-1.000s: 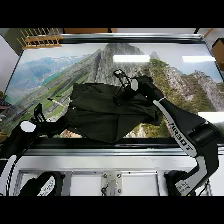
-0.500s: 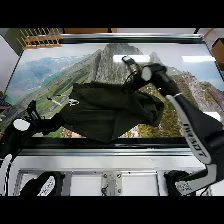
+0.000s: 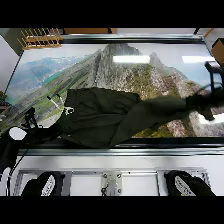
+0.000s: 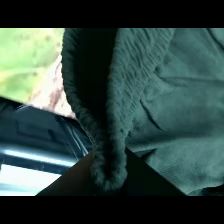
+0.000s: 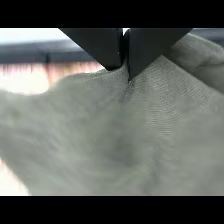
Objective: Fold the clothes and pants, and hang the long-sleeved shirts on hangers.
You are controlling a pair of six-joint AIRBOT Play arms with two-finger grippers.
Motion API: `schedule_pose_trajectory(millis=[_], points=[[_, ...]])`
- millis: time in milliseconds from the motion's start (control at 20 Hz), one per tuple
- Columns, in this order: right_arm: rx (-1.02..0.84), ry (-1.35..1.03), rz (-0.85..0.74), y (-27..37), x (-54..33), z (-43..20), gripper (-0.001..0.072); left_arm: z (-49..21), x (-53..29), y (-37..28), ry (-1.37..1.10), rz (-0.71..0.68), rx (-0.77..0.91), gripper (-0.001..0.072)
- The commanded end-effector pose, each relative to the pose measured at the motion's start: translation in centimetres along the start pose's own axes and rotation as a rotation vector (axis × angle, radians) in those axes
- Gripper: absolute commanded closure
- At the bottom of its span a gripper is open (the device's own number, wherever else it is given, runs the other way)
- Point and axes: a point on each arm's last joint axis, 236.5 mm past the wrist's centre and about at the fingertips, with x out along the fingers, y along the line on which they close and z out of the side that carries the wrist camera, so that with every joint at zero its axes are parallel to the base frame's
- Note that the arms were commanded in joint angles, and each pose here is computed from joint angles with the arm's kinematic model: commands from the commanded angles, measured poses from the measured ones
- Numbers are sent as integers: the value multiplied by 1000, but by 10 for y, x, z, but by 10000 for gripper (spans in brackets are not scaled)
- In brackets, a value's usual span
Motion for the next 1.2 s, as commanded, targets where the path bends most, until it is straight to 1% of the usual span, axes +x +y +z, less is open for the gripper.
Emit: schedule_pose_trajectory(millis=[0,150,400,500,550,600,650,700,750,800,900,1050,1150], points=[[202,103,-78,-46,14,-81,697,-10,-12,-3,-38,-13,36,686],[290,149,-97,-63,24,-107,696,-11,-22,-8,-66,-27,56,686],[294,127,-102,-65,24,-103,692,-25,-29,-10,-37,-29,87,686],[312,111,-98,-65,23,-98,668,-30,-34,-12,-13,-29,133,686],[316,95,-90,-63,21,-94,472,-32,-39,-14,-1,-29,161,686],[319,75,-80,-62,16,-87,150,-31,-46,-15,11,-17,180,686],[321,50,-72,-61,11,-79,17,-30,-53,-18,29,-12,213,685],[328,19,-62,-60,3,-69,17,-28,-59,-22,50,-14,250,523],[331,-12,-46,-57,-4,-60,17,-23,-65,-27,64,-17,261,68],[335,-43,-25,-54,-12,-50,17,-13,-69,-33,62,-19,267,25],[346,-89,41,-40,-21,-35,17,25,-75,-44,-4,-18,286,25],[363,-106,127,-21,-23,-27,17,108,-73,-51,-122,-7,311,26],[368,-112,160,-14,-24,-25,17,152,-52,-43,-99,3,330,26]])
